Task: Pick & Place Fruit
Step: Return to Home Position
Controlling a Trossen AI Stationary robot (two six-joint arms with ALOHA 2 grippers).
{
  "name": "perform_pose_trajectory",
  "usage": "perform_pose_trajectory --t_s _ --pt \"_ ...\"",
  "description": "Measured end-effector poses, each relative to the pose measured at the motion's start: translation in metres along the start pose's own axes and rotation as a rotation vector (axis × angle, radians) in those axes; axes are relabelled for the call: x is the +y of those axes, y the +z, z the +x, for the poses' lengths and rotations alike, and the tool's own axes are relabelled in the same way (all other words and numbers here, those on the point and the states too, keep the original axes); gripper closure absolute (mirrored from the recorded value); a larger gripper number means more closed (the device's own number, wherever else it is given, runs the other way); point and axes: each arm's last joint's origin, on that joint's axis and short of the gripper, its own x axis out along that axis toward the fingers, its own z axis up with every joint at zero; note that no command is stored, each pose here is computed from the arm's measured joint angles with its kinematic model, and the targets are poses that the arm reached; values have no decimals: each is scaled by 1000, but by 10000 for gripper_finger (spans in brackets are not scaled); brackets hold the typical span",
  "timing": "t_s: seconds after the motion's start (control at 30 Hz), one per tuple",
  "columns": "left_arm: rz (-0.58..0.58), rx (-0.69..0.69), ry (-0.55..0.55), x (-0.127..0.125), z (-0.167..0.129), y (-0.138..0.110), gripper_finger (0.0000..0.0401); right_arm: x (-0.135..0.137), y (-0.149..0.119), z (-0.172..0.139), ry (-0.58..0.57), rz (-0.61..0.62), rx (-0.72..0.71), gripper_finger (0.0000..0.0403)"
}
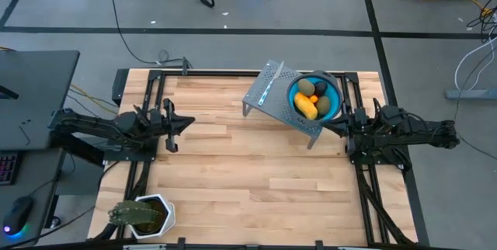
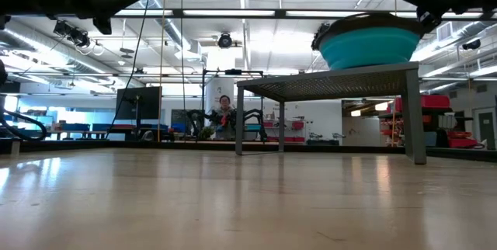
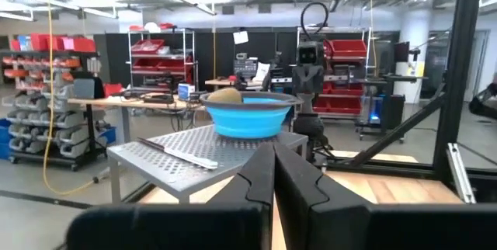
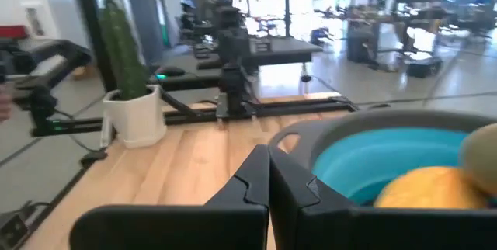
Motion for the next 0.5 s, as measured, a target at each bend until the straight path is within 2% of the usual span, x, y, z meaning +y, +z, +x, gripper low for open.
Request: perform_pose_trajectory --t_s 0.27,0.5 --pt "-18 -5 4 5 -11 2 394 4 -10 -10 211 27 -55 402" --pt "-24 -14 4 5 -13 3 396 4 -7 -18 237 3 -114 402"
